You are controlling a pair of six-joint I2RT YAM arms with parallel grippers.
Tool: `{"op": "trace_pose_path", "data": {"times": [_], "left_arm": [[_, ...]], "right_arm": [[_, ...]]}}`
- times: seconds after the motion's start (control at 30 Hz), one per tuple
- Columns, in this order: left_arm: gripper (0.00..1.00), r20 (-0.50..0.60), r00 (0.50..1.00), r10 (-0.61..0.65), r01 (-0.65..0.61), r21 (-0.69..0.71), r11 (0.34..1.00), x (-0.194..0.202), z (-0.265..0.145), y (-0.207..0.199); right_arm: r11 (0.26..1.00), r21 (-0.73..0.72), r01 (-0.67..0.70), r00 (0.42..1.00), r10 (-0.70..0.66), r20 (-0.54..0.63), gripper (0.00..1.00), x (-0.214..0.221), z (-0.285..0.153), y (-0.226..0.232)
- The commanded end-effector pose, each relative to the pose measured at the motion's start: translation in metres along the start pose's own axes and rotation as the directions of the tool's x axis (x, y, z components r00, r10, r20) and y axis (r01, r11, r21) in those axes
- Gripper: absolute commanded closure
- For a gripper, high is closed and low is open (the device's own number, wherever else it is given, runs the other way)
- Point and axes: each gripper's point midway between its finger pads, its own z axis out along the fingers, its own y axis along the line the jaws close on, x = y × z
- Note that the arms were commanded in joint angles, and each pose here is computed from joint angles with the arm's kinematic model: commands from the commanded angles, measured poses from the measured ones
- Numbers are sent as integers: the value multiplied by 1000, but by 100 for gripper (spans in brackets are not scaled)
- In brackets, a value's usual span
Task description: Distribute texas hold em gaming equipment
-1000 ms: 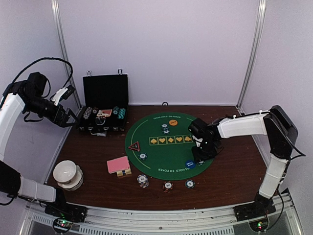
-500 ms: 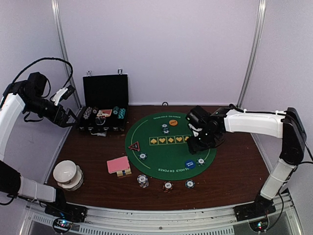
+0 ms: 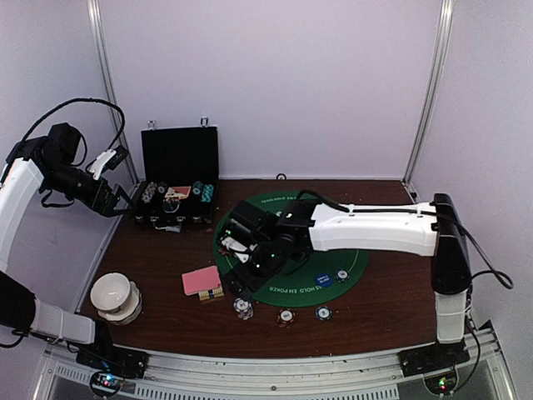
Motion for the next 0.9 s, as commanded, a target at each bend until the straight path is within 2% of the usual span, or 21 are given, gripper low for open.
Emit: {"op": "trace_pose_path", "data": {"times": [0.0,0.23,0.87], "left_arm": [[2,15,1000,18,-18,3,1000,-3,-5,-2],[3,23,999,23,-23,6,1000,-3,-6,-4],[2,24,999,25,-25,7,1000,-3,-6,-5]], "right_arm": [[993,-71,91,992,-96,-75,5,4,24,27],[991,-65,114,987,-120,-104,4,4,52,34],[989,-77,127,970,-140,-199,19,35,81,36]]}}
